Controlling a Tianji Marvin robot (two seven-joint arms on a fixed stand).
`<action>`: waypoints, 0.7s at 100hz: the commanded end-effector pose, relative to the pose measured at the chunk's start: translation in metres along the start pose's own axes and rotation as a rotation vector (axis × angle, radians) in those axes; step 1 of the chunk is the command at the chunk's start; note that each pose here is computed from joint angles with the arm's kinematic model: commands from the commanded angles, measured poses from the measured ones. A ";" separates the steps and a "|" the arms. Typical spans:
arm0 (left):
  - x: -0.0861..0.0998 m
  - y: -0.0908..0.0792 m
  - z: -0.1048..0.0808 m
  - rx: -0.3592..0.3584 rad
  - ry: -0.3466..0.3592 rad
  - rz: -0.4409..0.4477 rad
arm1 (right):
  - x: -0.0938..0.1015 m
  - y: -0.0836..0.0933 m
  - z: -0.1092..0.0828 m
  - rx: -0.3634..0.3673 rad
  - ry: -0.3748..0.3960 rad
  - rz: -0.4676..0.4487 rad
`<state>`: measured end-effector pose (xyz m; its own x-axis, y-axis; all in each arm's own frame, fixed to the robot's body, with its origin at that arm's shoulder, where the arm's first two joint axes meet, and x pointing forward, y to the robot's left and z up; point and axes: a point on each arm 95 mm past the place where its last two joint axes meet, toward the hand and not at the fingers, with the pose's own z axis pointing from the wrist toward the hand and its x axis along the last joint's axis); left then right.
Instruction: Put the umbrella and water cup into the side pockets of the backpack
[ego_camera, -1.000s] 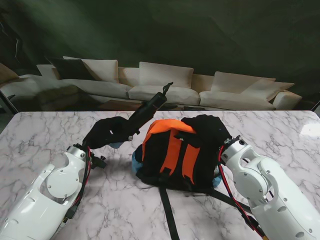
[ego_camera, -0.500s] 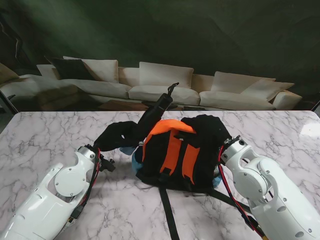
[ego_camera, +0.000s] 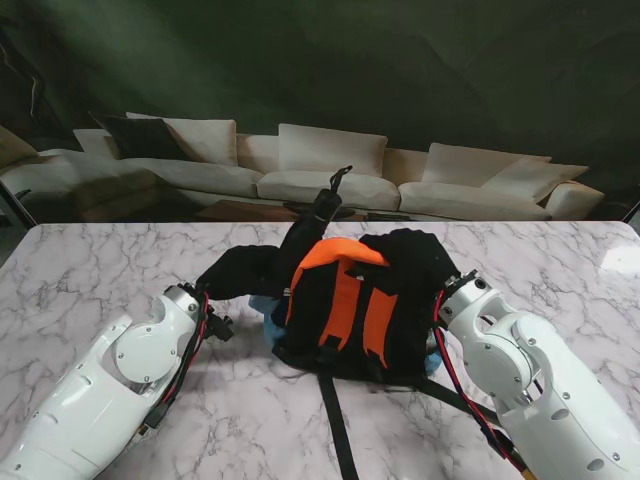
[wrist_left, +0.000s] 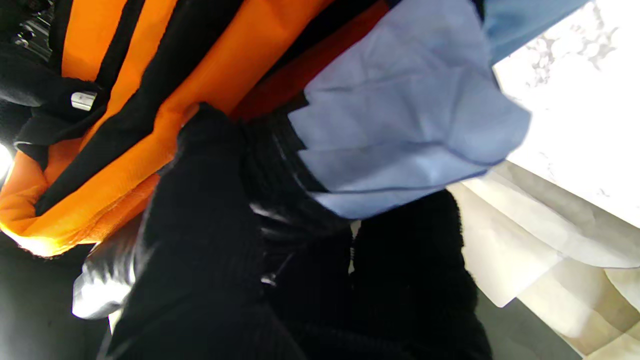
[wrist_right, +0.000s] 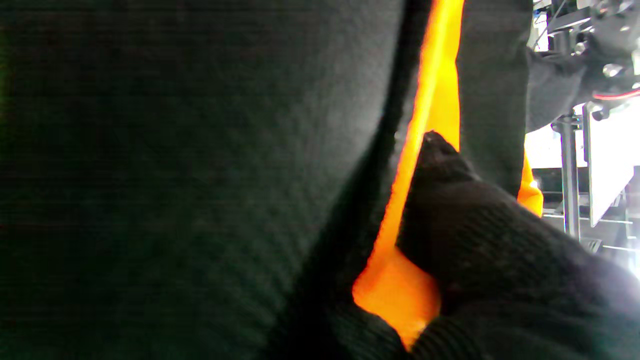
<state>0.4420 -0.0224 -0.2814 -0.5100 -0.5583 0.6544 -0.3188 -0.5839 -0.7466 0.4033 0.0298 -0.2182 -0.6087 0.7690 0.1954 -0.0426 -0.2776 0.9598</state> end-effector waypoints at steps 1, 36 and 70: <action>0.008 0.000 0.007 0.004 0.023 -0.009 | 0.001 -0.007 -0.001 0.019 -0.002 0.008; 0.027 0.015 0.021 0.009 0.070 -0.095 | 0.002 -0.008 0.000 0.020 0.003 0.013; 0.017 0.029 0.027 -0.074 0.124 -0.012 | 0.002 -0.008 0.003 0.021 0.008 0.020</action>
<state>0.4481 -0.0554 -0.2873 -0.5715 -0.4834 0.6631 -0.3599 -0.5786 -0.7319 0.4049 0.0329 -0.2194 -0.6153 0.7613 0.2046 -0.0319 -0.2834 0.9585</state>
